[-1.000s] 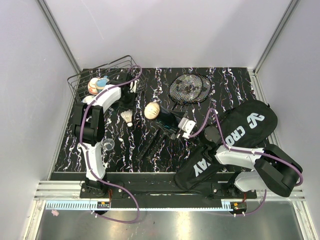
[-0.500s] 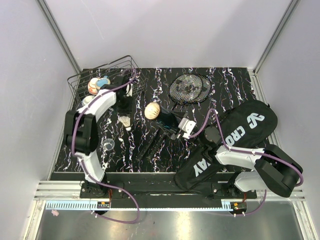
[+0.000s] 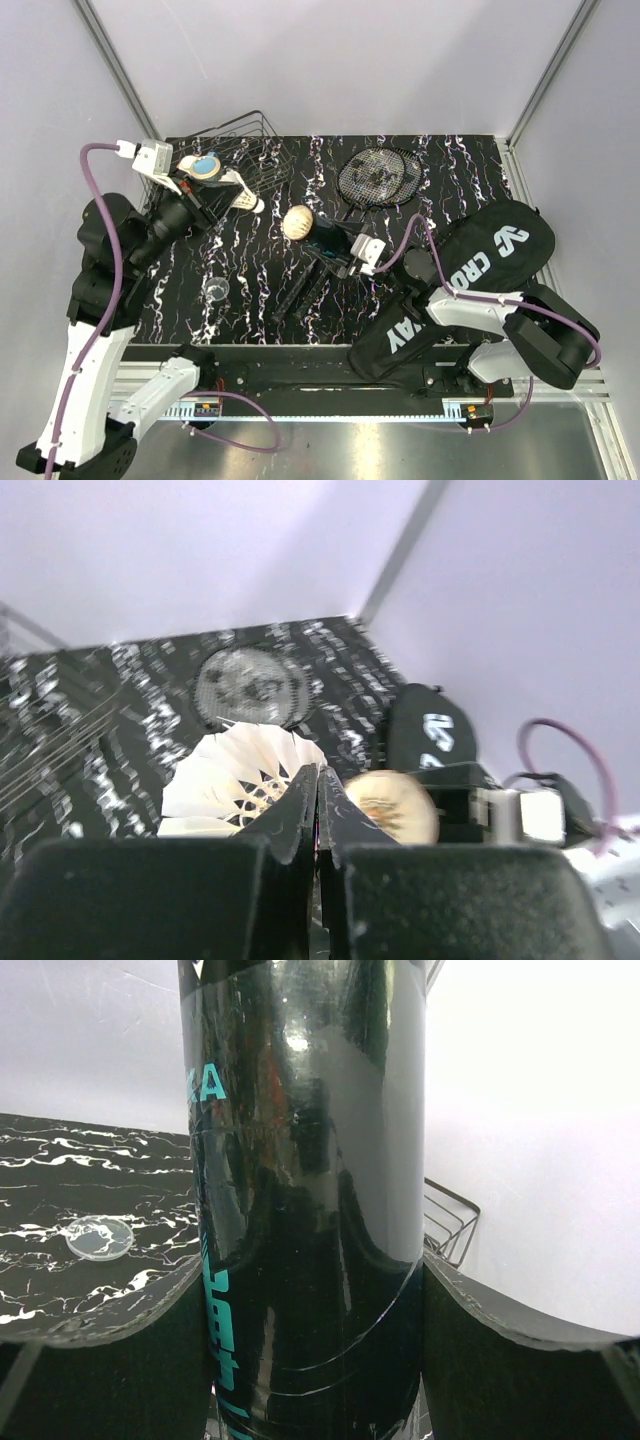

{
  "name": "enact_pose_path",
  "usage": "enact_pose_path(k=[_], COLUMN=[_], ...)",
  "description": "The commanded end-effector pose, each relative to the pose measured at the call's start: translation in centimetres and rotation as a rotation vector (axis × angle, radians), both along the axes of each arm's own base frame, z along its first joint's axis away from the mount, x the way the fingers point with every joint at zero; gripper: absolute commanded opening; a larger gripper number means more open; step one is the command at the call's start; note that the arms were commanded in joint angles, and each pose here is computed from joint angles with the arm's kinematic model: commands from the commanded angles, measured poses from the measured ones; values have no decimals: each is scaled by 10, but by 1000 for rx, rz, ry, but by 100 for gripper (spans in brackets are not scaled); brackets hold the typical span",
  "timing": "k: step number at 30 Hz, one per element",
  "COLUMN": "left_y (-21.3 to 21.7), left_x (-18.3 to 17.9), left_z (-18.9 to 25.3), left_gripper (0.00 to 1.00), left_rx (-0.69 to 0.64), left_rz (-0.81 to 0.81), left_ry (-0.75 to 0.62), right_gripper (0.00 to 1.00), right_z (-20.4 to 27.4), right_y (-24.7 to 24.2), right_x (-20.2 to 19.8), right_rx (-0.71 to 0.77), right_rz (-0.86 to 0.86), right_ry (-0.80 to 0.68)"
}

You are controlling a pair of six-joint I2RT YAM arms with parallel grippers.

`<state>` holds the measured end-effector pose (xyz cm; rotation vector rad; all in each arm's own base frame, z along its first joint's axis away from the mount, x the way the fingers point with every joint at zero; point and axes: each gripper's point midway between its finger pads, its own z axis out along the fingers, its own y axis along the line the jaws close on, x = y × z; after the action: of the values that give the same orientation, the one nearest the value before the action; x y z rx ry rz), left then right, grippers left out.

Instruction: Pack up the badminton gear

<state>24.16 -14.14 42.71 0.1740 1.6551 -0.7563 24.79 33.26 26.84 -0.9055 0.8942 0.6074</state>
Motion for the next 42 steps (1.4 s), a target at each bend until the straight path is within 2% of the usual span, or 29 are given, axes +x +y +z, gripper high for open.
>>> enact_pose_path(k=[1,7,21,23,24,27,28,30,33,35,36,38,39,42], left_y=[-33,-54,-102,-109,-111,-94,-85,-71,-53,-47,-42,-43,-46,-63], left_x=[-11,-21,-24,-30,-35,-45,-42,-48,-39,-29,-26,-17,-15,-16], left_z=[7,16,-27,-30,-26,-9,-5,6,6,-18,-10,-30,-36,-52], left_gripper=[0,0,0,17,48,81,85,88,86,76,74,70,70,80], left_rx=[-44,-53,-30,-25,-27,-21,-20,-3,42,121,134,232,256,290], left_rz=[-132,-188,-301,-343,-375,-340,-289,-251,-139,-77,-47,-37,-53,-139], left_ry=[-12,-38,80,95,89,31,16,-6,43,152,159,256,285,354], right_gripper=[42,41,41,41,41,41,41,41,41,41,41,41,41,41], right_z=[11,11,15,15,15,15,14,17,15,15,15,15,16,15], right_y=[11,14,12,11,11,9,9,9,9,9,9,8,8,6], right_x=[-4,-4,-4,-3,-3,-3,-3,-4,-4,-5,-5,-5,-5,-5], right_rx=[23,25,44,45,45,46,45,51,50,50,50,51,52,49], right_rz=[52,64,61,53,51,44,45,47,51,53,52,49,47,42], right_ry=[11,14,9,9,7,5,5,2,4,5,5,2,0,1])
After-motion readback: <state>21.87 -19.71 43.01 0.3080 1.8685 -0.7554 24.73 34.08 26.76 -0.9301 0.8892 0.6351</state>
